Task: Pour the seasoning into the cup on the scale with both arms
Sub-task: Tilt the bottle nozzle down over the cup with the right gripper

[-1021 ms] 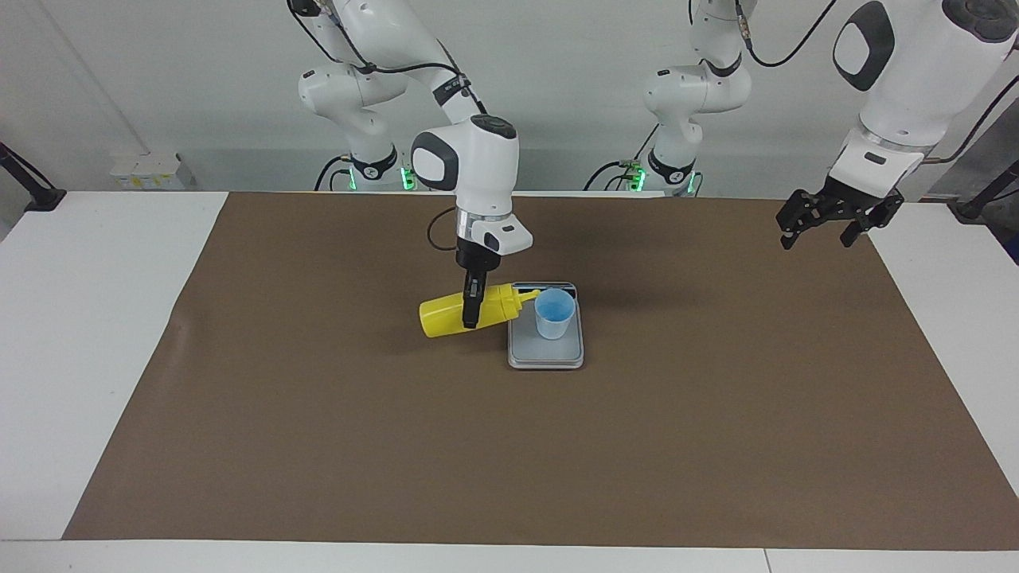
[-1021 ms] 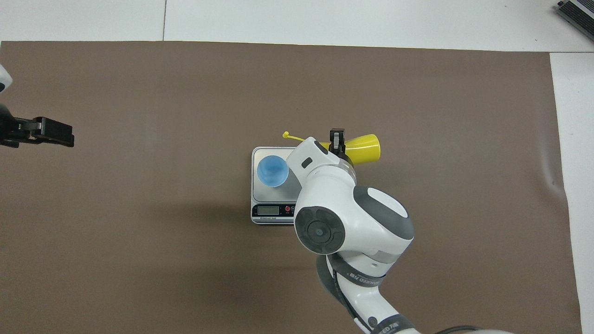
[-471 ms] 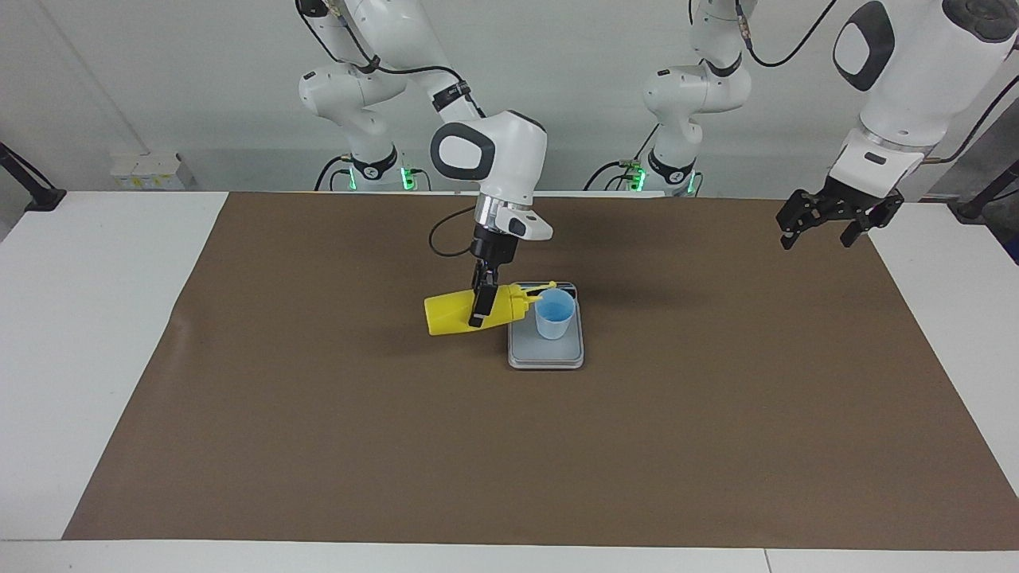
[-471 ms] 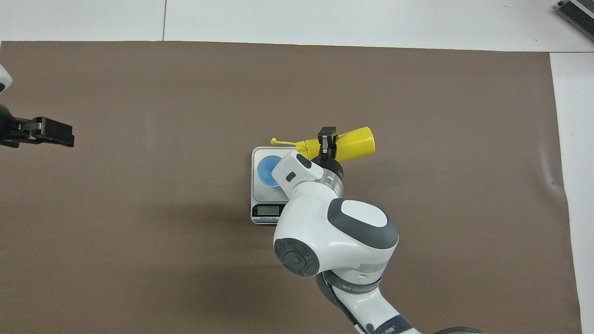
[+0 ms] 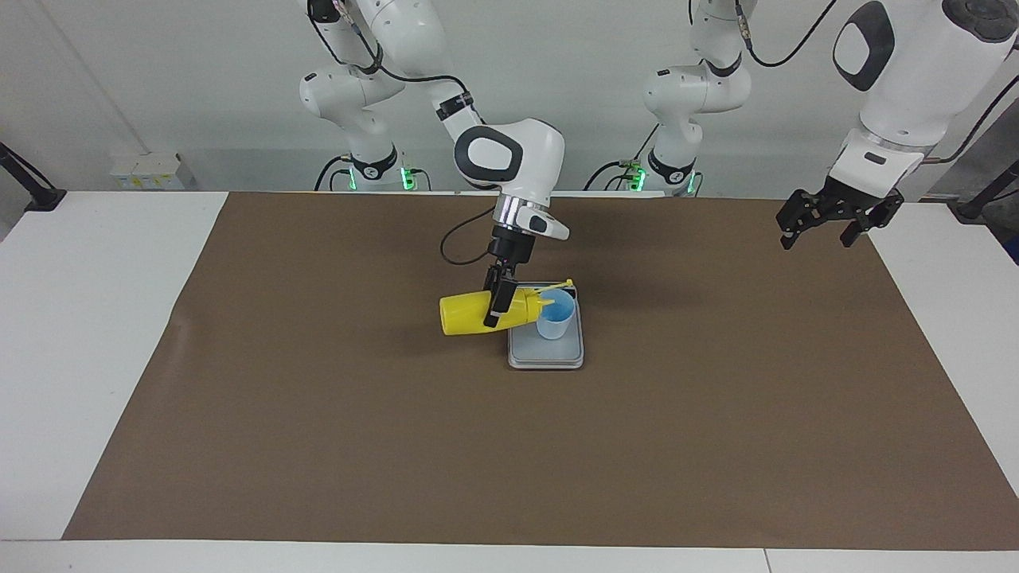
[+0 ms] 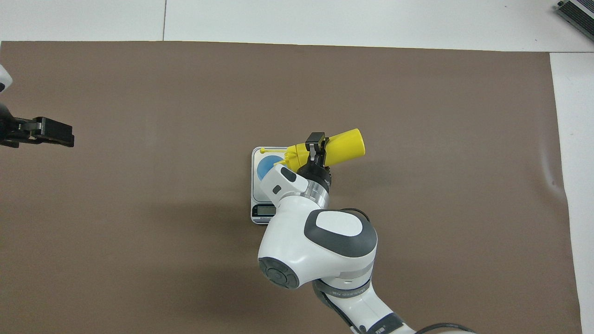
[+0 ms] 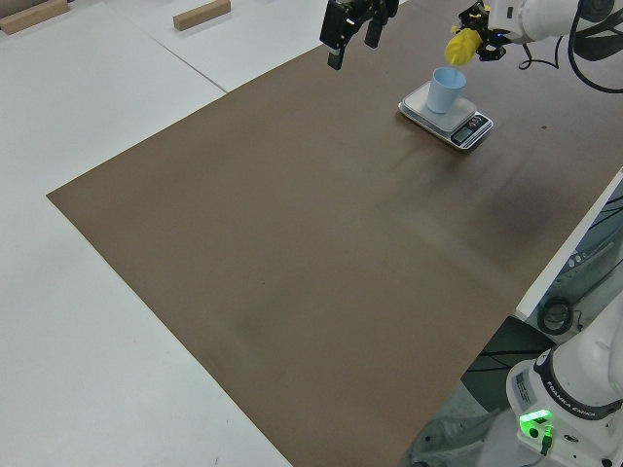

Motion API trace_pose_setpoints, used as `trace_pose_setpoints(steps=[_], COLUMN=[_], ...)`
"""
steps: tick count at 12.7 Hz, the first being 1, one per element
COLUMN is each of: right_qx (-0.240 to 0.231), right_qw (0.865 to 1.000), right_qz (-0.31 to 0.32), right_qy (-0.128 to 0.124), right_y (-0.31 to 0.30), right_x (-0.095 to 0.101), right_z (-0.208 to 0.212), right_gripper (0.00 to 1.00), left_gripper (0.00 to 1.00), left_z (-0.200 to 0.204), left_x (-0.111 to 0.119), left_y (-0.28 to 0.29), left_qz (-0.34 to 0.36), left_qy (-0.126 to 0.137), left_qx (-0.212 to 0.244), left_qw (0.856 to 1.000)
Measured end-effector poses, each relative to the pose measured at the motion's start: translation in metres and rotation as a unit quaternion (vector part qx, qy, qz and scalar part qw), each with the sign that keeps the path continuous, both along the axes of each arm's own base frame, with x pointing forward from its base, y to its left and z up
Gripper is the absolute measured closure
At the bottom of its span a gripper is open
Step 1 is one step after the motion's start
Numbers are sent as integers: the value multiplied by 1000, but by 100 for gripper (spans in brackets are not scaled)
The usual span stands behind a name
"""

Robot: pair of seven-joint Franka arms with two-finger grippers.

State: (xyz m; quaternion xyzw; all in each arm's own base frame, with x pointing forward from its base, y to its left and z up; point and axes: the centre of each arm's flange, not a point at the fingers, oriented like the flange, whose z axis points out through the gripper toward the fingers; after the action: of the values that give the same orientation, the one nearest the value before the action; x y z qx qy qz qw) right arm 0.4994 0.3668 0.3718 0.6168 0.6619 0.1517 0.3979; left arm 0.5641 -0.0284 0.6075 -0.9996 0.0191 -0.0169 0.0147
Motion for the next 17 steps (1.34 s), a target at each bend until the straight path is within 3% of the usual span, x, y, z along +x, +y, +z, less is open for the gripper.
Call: trace_pose_setpoints(steps=[4,13,17], right_qx=[-20,-25,-14], right_qw=[999,998,998], right_qz=[-10,-10,-22], right_qy=[-40,-54,-64], right_y=[14,16,8], right_x=[-14,-18,-11], right_z=[-15,-22,-6], right_gripper=[58,58,58], left_gripper=[0,0,0], left_z=[0,0,0], left_x=[0,0,0], left_y=[0,0,0], left_qz=[0,0,0], left_qy=[0,0,0], left_qx=[0,0,0], left_qw=[1000,1000,1000])
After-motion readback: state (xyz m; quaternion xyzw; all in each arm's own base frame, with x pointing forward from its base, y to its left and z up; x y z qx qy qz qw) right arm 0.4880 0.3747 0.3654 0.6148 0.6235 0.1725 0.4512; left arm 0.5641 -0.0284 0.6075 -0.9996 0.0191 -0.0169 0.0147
